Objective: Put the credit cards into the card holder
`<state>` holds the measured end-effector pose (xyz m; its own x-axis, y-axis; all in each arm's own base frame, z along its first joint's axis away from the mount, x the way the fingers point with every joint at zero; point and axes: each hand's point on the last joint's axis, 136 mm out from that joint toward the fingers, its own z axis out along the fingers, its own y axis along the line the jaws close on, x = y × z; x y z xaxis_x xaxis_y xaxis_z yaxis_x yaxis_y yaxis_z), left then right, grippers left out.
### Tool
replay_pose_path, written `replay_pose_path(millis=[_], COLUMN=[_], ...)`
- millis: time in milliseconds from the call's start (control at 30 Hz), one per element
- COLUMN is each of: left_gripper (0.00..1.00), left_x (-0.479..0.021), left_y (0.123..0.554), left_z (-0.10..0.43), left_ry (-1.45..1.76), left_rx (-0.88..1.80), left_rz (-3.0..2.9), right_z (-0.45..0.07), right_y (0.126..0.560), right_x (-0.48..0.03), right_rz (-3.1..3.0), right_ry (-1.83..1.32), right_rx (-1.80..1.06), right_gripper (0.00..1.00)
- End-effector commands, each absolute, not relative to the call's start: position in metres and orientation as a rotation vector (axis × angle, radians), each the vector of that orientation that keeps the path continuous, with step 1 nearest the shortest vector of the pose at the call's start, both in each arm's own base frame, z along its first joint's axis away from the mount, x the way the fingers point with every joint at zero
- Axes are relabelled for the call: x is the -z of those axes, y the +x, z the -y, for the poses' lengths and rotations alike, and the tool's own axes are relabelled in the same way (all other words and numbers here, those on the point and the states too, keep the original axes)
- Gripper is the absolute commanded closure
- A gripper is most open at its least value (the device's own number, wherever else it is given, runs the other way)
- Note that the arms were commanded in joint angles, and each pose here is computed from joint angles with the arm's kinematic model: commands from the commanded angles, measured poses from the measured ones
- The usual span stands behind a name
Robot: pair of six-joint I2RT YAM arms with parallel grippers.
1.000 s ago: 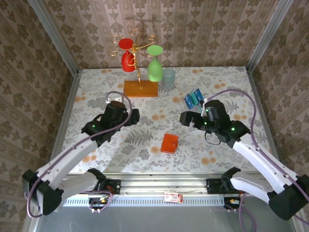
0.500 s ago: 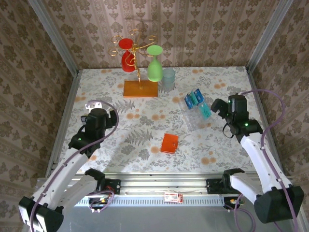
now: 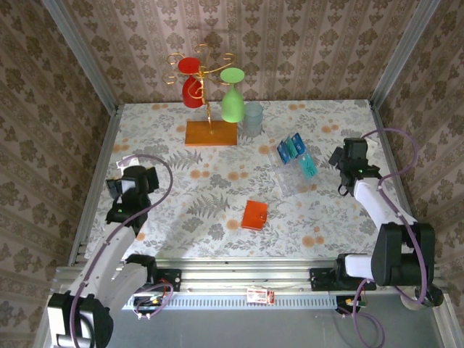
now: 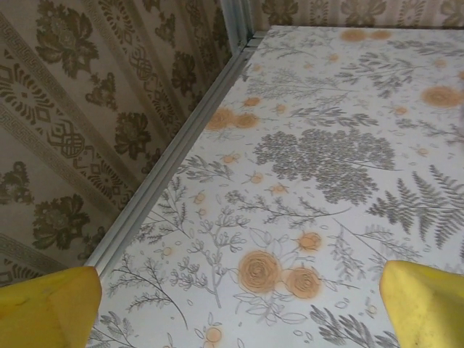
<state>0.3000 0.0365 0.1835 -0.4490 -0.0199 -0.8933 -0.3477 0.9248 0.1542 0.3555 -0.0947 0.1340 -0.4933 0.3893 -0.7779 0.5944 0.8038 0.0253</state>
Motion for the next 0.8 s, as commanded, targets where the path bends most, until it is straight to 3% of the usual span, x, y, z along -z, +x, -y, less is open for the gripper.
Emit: replay_pose_path(millis=[0, 333, 767], left_gripper=[0.00, 0.00, 0.00], left_x=[-0.189, -0.164, -0.122], left_y=[0.316, 0.362, 0.383], left_z=[-0.042, -0.031, -0.027], left_ry=[-0.250, -0.133, -0.074], left_rx=[-0.380, -0.360, -0.335], left_rz=[-1.972, -1.939, -1.930], right_z=[0.099, 0.074, 0.030], right_y=[0.372, 0.392, 0.404], right_x=[-0.133, -0.118, -0.110], right_rz=[-2.086, -1.996, -1.978], right_ry=[0.644, 0.464, 0.201], right_rx=[0.341, 0.174, -0.040], right_gripper=[0.00, 0.00, 0.00])
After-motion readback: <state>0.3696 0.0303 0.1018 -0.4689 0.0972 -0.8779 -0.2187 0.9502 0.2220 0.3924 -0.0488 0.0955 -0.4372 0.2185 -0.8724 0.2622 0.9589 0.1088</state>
